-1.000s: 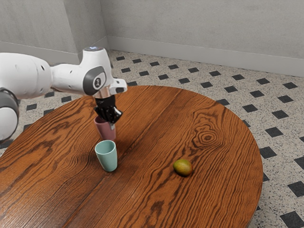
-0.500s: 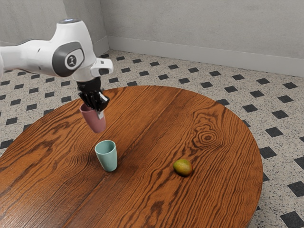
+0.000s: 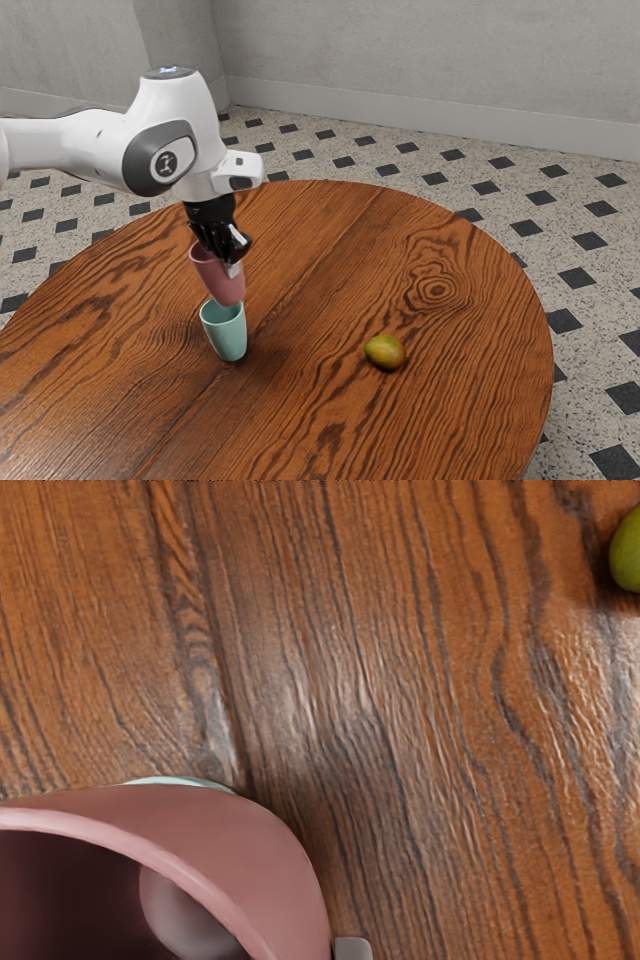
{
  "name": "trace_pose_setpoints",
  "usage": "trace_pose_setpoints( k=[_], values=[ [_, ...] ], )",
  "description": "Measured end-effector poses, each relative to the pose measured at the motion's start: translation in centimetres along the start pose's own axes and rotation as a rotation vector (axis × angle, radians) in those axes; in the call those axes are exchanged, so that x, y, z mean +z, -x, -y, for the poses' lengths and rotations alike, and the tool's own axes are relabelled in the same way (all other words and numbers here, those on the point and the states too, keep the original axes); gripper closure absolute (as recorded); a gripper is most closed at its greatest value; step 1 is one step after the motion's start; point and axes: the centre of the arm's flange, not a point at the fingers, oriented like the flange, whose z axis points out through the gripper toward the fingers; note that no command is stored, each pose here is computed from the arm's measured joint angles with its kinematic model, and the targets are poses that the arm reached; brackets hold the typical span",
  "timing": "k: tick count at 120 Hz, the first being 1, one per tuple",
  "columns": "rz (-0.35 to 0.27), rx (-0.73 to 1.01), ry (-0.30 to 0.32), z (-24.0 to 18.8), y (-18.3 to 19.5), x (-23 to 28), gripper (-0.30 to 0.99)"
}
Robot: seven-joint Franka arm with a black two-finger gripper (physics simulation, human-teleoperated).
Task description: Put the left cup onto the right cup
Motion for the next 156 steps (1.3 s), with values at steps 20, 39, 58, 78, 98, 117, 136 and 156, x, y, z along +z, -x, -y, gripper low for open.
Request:
trace_pose_setpoints(
  k=[20,39,58,78,98,117,136,156],
  values=[
    [-0.009,-0.029,-0.017,1.8,0.9,0.1,0.76],
    [-0.012,-0.031,-0.026,1.9,1.2,1.2,0.76],
    [-0.015,-0.02,-0.03,1.3,1.2,1.8,0.76],
    [-0.006,-0.022,-0.033,1.4,1.2,3.0,0.76],
    [0.004,-0.026,-0.036,1.7,0.7,4.8,0.76],
    [0.023,-0.03,-0.035,2.0,0.5,6.7,0.77],
    [0.03,-0.031,-0.033,1.8,0.3,7.5,0.62],
    [0.019,-0.032,-0.034,1.5,0.2,7.1,0.29]
  ],
)
